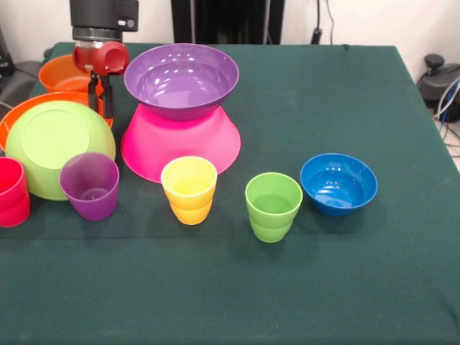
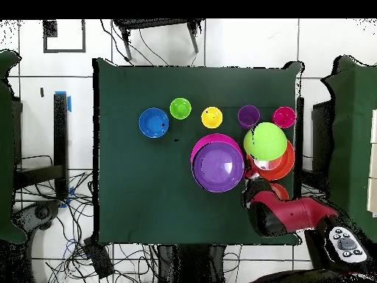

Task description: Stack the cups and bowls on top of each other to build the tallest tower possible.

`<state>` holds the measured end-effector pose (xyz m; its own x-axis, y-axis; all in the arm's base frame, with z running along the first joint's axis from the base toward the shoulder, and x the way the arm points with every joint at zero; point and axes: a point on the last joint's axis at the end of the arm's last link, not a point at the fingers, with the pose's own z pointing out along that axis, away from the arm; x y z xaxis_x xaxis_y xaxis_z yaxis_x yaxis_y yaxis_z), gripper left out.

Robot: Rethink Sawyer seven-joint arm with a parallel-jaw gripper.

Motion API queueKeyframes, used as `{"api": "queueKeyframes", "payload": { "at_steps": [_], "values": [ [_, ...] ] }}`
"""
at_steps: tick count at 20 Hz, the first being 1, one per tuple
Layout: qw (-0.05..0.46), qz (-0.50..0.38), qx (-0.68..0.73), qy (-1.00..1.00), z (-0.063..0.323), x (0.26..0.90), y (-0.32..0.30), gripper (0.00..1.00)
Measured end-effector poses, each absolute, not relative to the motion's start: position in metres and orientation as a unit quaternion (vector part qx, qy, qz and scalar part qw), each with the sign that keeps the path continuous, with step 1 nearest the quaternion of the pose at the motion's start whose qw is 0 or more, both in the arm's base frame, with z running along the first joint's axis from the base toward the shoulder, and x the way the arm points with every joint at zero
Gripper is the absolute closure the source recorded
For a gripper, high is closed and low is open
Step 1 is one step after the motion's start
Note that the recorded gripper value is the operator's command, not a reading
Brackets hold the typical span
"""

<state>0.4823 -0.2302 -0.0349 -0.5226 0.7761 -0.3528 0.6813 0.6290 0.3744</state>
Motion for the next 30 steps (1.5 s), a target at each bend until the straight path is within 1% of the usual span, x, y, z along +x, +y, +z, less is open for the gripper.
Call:
{"api": "queueKeyframes", "payload": {
  "at_steps": [12, 19, 30],
  "values": [
    [0.273, 0.098, 0.436, 0.852, -0.011, 0.502, -0.259, 0.00],
    [0.273, 0.100, 0.457, 0.840, -0.005, 0.510, -0.276, 0.00],
    [0.274, 0.108, 0.455, 0.841, -0.004, 0.517, -0.271, 0.00]
  ]
}}
